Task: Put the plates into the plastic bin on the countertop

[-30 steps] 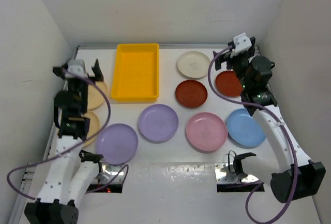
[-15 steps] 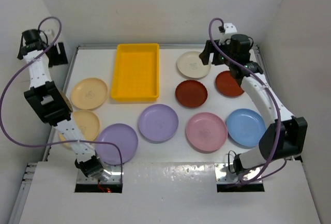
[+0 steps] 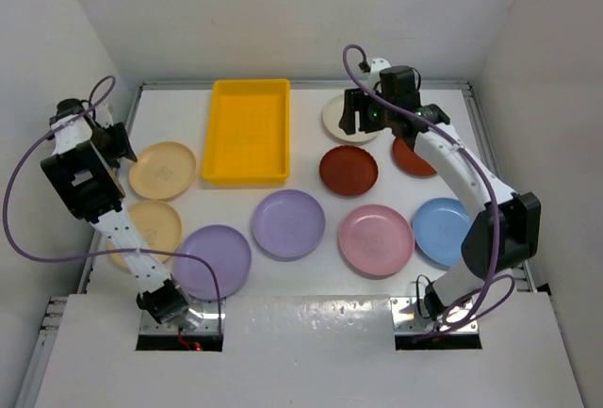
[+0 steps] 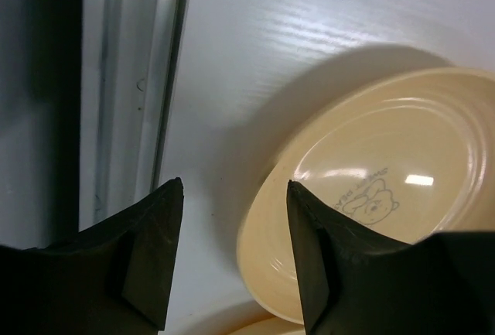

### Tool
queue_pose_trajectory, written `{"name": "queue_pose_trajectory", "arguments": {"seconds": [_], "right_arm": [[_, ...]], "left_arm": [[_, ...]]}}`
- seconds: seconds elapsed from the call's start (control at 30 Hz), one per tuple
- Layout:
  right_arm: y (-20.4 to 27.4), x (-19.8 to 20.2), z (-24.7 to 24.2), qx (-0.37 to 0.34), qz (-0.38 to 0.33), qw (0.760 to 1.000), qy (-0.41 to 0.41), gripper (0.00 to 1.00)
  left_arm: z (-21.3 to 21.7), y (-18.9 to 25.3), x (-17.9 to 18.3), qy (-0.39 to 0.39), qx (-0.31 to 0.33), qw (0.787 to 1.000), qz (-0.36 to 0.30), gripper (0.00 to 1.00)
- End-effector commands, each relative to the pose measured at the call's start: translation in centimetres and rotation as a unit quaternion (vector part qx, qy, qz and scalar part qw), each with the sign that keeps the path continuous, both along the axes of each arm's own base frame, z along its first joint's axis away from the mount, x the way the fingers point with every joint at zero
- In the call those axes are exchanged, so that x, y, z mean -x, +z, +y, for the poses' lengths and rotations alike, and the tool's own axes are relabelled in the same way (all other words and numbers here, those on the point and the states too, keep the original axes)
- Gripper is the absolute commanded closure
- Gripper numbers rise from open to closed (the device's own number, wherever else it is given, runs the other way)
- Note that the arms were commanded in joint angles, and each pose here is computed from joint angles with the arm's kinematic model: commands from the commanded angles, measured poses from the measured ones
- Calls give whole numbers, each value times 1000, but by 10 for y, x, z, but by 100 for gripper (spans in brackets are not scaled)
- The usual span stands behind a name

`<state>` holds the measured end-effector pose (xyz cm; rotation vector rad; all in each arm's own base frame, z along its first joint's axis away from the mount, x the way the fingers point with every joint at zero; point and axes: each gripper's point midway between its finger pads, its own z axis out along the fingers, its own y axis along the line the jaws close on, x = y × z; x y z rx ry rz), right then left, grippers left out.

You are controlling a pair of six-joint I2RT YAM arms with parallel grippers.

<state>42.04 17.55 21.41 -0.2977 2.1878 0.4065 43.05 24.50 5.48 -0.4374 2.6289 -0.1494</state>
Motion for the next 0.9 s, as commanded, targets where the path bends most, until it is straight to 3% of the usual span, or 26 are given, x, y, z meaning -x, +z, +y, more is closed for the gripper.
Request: {"name": "queue_pose_trajectory", "arguments": {"seconds": [0.0, 0.23, 0.33, 0.37, 0.43, 0.6, 0.73, 0.8, 0.87], "right_arm": [[16, -7, 14, 3, -12, 1000, 10, 32], [41, -18, 41, 48, -41, 996, 61, 28], [53, -22, 51, 54, -69, 994, 71, 27], [54, -21, 52, 55, -72, 993, 74, 27], [54, -20, 55, 53, -82, 992, 78, 26], [57, -15, 52, 58, -101, 990, 77, 25], [56, -9, 47, 59, -113, 989, 72, 25], [53, -8, 44, 60, -112, 990, 67, 25], [48, -5, 43, 63, -107, 990, 66, 25]], "left_arm": [[10, 5, 4, 3, -24, 1000, -11, 41], [-3, -33, 17, 4, 14, 1000, 5, 57], [-10, -35, 14, 2, 21, 1000, 2, 78], [-10, -35, 14, 9, 25, 1000, 3, 91], [0, -19, 7, 29, 19, 999, -16, 100], [27, 74, -28, 46, -12, 991, -127, 100], [34, 167, -55, 54, -58, 967, -244, 100], [8, 222, -73, 31, -82, 945, -315, 100], [-37, 250, -92, -11, -64, 932, -357, 100]]}}
